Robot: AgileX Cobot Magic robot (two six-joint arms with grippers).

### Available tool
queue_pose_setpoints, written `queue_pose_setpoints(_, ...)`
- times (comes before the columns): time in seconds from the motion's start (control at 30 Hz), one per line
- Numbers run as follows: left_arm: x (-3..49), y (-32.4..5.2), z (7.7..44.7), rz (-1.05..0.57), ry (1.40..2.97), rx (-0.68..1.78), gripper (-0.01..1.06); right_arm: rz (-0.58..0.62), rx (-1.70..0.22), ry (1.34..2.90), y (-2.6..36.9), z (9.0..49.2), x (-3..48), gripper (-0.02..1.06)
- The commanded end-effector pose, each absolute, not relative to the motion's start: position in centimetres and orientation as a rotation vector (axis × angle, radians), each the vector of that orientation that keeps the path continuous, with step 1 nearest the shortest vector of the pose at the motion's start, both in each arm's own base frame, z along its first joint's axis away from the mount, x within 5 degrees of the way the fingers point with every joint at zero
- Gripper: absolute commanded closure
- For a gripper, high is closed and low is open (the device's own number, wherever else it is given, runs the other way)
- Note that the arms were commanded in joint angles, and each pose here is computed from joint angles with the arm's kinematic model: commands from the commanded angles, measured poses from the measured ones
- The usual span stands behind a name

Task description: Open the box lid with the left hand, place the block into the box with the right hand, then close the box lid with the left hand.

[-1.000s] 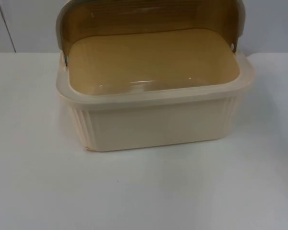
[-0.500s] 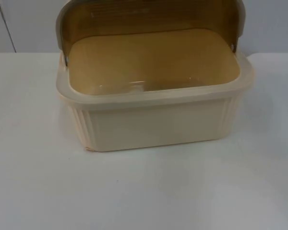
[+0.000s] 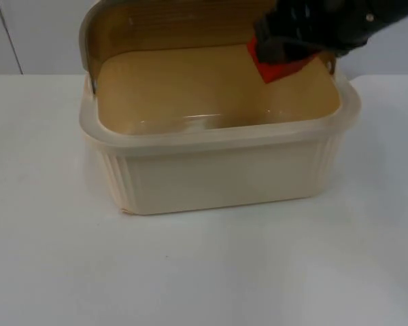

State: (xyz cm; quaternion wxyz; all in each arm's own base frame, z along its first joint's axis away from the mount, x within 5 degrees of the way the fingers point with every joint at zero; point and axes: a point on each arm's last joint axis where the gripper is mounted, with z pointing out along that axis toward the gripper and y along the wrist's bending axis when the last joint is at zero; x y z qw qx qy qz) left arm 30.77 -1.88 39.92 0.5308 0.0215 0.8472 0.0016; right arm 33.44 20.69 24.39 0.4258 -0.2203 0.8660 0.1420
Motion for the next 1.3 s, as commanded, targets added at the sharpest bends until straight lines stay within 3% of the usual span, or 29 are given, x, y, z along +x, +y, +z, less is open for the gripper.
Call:
queue_pose_setpoints(0.0, 31.1, -2.1, 39.5, 0.000, 2.032, 0.058, 0.00, 0.364, -0.529, 2.036, 20.7, 24.2, 33.3, 1.04)
queue_pose_setpoints(0.2, 31.4, -2.1, 39.1, 0.001, 2.044, 0.058, 0.00, 0.332, -0.566, 1.979, 20.9, 22.6, 33.7, 1.04)
queue_pose_setpoints(0.47, 31.4, -2.1, 39.1, -0.006, 2.047, 0.054, 0.00, 0.341, -0.497, 2.109, 21.3, 17.6, 34.7, 1.04)
queue_pose_setpoints(0.9, 31.4, -2.1, 39.0, 0.010, 2.050, 0.063, 0.00, 0.354, -0.440, 2.061, 21.4, 17.9, 35.1, 1.01)
queue_pose_setpoints(0.97, 31.4, -2.0, 39.0, 0.021, 2.049, 0.069, 0.00, 0.354, -0.436, 2.051, 21.4, 17.9, 35.2, 0.91)
queue_pose_setpoints(1.07, 31.4, -2.0, 39.0, 0.023, 2.049, 0.070, 0.00, 0.354, -0.435, 2.047, 21.4, 18.0, 35.2, 0.66)
queue_pose_setpoints(1.1, 31.4, -2.0, 39.0, 0.023, 2.049, 0.070, 0.00, 0.354, -0.435, 2.047, 21.4, 18.0, 35.2, 0.66)
queue_pose_setpoints(1.13, 31.4, -2.0, 39.0, 0.023, 2.049, 0.070, 0.00, 0.354, -0.437, 2.046, 21.4, 18.0, 35.2, 0.52)
queue_pose_setpoints(1.2, 31.4, -2.0, 39.0, 0.023, 2.049, 0.070, 0.00, 0.353, -0.443, 2.056, 21.4, 17.9, 35.1, 0.16)
queue_pose_setpoints(1.23, 31.4, -2.0, 39.0, 0.023, 2.049, 0.070, 0.00, 0.353, -0.443, 2.056, 21.4, 17.9, 35.1, 0.16)
queue_pose_setpoints(1.27, 31.4, -2.0, 39.0, 0.023, 2.049, 0.070, 0.00, 0.352, -0.448, 2.069, 21.4, 17.8, 35.1, -0.01)
